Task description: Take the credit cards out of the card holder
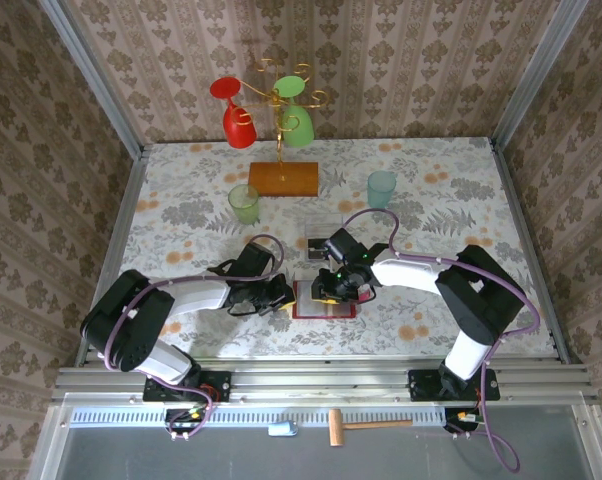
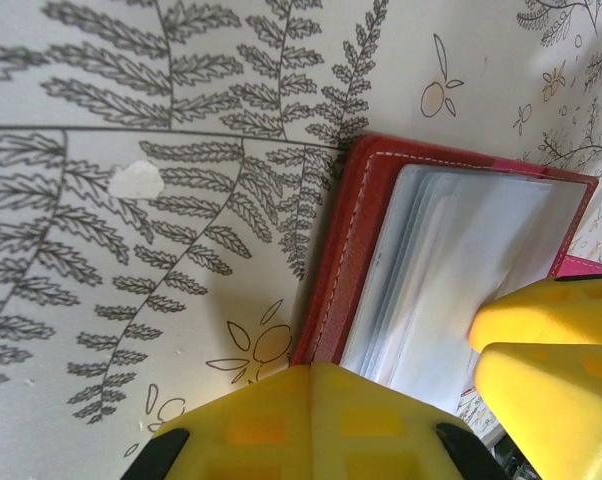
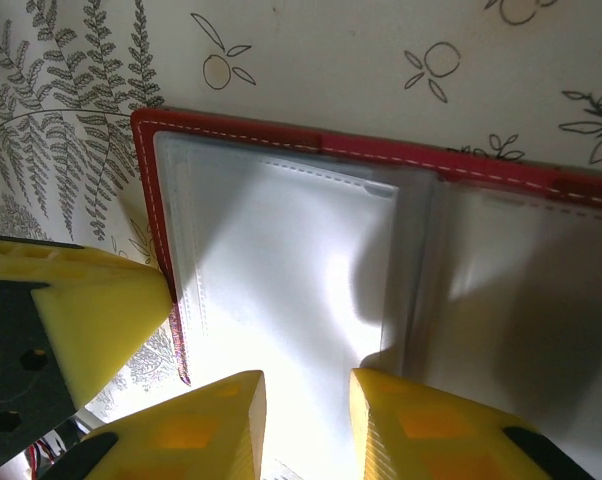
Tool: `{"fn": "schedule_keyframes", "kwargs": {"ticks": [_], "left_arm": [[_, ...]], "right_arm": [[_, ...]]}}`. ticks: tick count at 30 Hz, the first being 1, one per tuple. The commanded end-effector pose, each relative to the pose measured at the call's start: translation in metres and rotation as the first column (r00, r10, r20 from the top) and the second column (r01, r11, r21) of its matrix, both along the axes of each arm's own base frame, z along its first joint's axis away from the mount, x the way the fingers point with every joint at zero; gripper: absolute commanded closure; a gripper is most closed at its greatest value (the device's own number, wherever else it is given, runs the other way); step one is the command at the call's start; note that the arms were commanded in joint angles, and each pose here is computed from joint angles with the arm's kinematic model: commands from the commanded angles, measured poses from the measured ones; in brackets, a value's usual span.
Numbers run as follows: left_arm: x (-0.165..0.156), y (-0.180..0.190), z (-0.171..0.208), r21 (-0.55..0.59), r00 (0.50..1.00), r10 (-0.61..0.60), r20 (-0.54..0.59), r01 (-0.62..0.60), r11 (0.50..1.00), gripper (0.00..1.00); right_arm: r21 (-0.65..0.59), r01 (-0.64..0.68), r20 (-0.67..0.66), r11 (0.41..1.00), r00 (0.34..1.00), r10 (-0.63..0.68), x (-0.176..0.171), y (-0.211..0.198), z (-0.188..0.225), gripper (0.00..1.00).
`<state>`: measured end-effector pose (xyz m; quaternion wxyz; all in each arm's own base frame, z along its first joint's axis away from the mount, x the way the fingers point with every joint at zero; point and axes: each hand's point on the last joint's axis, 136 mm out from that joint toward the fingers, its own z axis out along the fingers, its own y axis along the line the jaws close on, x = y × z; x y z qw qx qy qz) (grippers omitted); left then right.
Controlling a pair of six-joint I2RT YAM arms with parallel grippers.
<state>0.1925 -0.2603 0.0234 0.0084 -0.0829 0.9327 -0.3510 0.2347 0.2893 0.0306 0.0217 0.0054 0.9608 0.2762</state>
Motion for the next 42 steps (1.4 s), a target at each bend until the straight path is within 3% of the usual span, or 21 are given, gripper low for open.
{"fn": "schedule_keyframes", "kwargs": {"ticks": [1, 26, 35, 42], "left_arm": [[-0.004, 0.004, -0.006, 0.028, 1.000, -0.012, -0.011, 0.012, 1.000, 0.93], [0.010, -0.003, 0.021, -0.011, 0.997, 0.002, 0.078, -0.002, 1.000, 0.91], [0.015, -0.010, 0.035, -0.047, 0.990, 0.010, 0.138, -0.003, 0.999, 0.82], [0.013, -0.024, 0.033, -0.104, 0.994, 0.004, 0.108, 0.007, 0.995, 0.77]], "right_arm": [[-0.036, 0.004, 0.008, 0.999, 1.000, -0.004, -0.004, -0.009, 0.002, 0.72], [-0.062, 0.014, 0.016, 0.998, 1.000, -0.013, -0.006, -0.019, -0.006, 0.72], [-0.048, 0.019, 0.005, 0.999, 1.000, -0.019, -0.009, -0.019, -0.011, 0.73], [-0.044, 0.021, 0.005, 0.999, 1.000, -0.021, -0.008, -0.020, -0.012, 0.73]]}}
